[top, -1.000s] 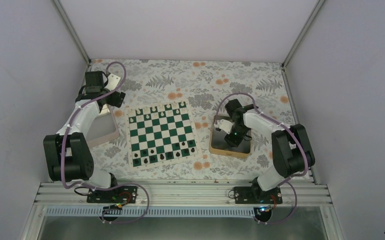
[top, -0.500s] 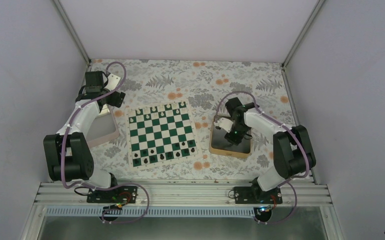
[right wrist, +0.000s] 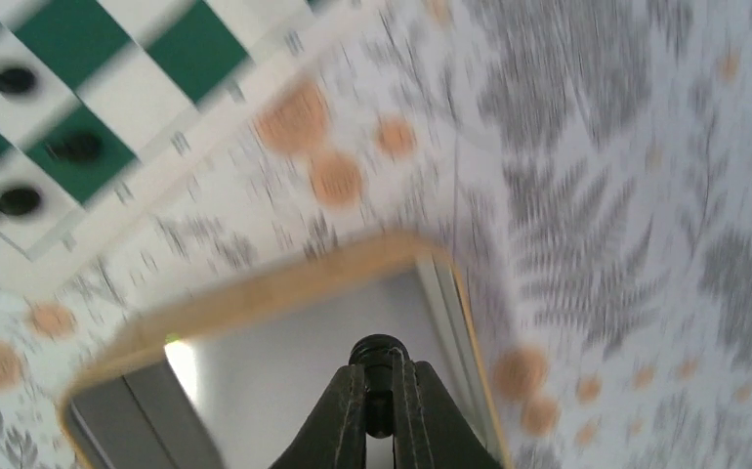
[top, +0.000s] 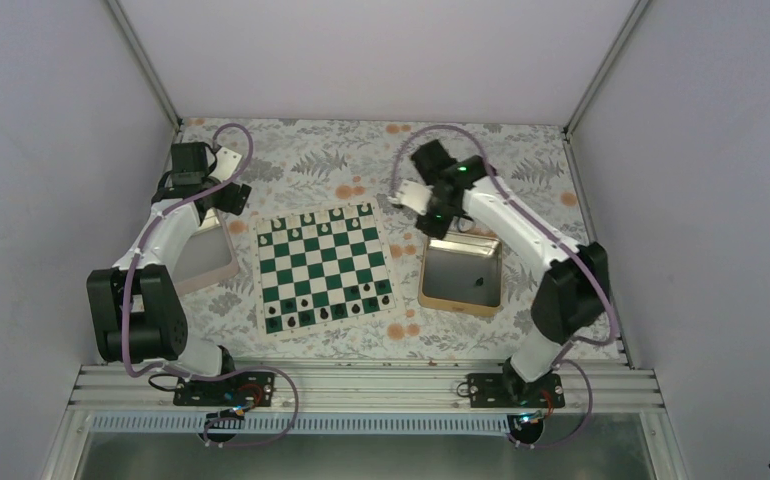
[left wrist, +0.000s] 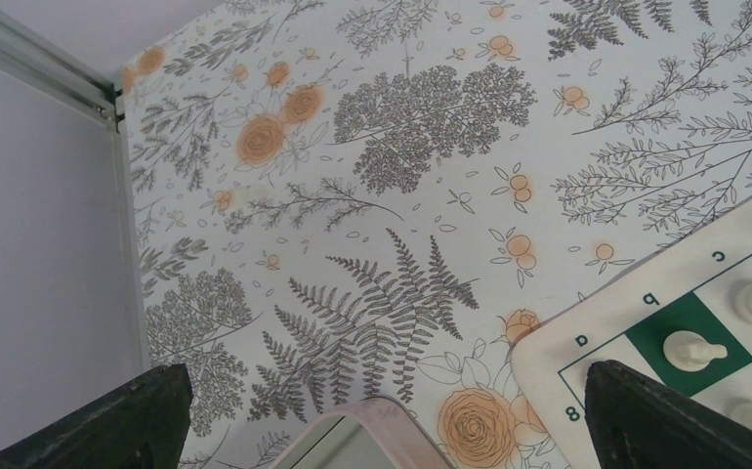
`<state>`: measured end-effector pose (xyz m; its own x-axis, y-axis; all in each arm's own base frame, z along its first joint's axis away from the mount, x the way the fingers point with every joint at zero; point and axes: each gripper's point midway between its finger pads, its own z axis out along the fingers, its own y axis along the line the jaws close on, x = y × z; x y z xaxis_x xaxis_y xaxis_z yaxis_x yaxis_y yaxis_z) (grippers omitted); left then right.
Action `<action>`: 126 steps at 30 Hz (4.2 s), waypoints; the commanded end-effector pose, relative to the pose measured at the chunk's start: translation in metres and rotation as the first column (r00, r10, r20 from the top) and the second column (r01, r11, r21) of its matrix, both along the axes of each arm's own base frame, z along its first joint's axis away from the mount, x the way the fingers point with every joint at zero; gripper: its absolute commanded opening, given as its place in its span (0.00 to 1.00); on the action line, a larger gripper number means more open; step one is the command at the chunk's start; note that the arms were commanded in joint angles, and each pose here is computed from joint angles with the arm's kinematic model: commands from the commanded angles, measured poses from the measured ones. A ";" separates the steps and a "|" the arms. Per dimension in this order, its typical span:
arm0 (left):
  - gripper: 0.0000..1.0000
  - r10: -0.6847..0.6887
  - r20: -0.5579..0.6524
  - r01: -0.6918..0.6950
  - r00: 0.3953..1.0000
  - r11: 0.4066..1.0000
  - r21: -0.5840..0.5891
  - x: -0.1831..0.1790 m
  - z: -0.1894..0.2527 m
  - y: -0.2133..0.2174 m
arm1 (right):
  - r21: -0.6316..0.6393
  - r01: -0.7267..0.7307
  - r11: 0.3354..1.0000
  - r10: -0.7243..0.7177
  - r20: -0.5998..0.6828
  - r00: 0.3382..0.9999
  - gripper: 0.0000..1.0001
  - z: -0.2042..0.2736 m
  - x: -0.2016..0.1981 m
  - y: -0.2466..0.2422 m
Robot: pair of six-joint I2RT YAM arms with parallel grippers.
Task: Set up the chess pieces on the board
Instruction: Place the chess piece on the chessboard, then pick up the chess piece from the storage box.
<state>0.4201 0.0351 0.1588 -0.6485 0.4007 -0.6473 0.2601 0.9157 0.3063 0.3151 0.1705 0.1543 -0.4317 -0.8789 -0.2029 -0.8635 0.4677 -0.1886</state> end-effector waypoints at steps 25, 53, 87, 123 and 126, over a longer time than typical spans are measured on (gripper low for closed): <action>1.00 -0.012 0.028 0.011 1.000 1.000 0.008 0.005 0.009 -0.008 | 0.162 -0.562 0.811 0.578 -0.080 0.812 0.07 -0.089 -0.107 0.267; 1.00 -0.020 0.026 0.020 0.999 1.000 0.008 0.005 0.008 -0.011 | 0.112 -0.588 0.801 0.599 -0.170 0.783 0.07 -0.133 -0.125 0.265; 1.00 -0.022 0.029 0.021 0.999 1.000 0.014 0.005 0.011 -0.011 | 0.080 -0.025 0.996 0.024 0.012 1.000 0.27 -0.008 0.017 0.037; 1.00 -0.017 0.013 0.017 1.000 1.000 0.021 0.005 0.003 -0.010 | -0.050 0.276 0.960 -0.280 -0.206 0.938 0.19 -0.132 -0.054 -0.115; 1.00 -0.019 0.015 0.018 1.000 1.000 0.019 0.005 0.004 -0.010 | -0.045 0.279 0.959 -0.282 -0.195 0.939 0.08 -0.123 -0.050 -0.114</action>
<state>0.4214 0.0259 0.1594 -0.6408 0.4211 -0.6419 0.2728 0.9065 0.3222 0.2596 0.0558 0.0251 -0.6872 -0.7243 -0.0557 -0.7239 0.6892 -0.0308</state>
